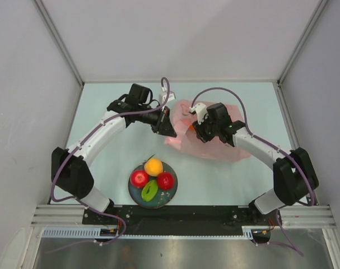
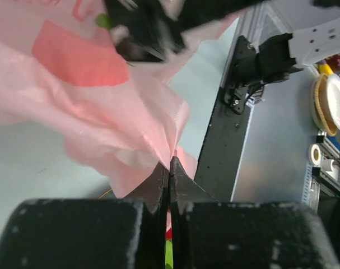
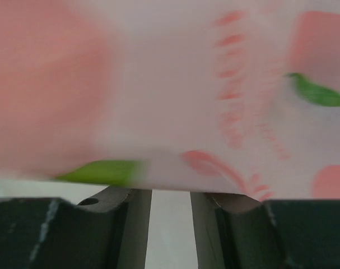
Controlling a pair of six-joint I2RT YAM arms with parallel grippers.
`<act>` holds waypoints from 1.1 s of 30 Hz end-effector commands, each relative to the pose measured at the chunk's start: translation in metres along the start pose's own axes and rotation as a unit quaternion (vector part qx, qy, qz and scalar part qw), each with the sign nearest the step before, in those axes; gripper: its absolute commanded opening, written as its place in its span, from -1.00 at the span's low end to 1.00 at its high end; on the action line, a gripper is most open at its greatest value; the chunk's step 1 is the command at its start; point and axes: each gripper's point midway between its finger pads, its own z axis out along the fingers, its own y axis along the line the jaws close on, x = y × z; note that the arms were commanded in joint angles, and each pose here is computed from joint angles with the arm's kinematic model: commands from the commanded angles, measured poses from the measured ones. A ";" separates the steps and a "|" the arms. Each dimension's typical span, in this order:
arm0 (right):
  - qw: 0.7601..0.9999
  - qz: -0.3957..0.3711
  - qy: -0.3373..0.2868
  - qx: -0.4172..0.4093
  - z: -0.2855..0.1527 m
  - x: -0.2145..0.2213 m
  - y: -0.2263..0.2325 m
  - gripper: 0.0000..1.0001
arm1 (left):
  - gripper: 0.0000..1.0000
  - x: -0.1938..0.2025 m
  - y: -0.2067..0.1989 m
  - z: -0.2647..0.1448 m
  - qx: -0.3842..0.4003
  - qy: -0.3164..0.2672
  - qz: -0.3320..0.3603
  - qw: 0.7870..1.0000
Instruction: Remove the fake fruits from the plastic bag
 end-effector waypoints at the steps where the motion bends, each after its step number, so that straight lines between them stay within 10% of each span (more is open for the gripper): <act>1: 0.985 0.043 -0.109 0.130 0.003 -0.056 -0.082 -0.27 | -1.00 -0.018 -0.035 -0.014 0.055 -0.026 0.051 0.997; 17: 0.983 0.091 -0.113 0.114 0.087 -0.064 -0.085 0.88 | -1.00 -0.042 -0.021 0.008 0.040 -0.014 0.086 0.995; 28: 0.978 0.057 -0.056 0.190 0.121 -0.044 -0.105 0.89 | -1.00 -0.055 -0.006 0.012 0.032 -0.018 0.074 0.997; 33: 0.984 0.064 -0.076 0.146 0.097 -0.061 -0.105 0.22 | -1.00 -0.057 0.004 0.012 0.025 -0.020 0.068 0.997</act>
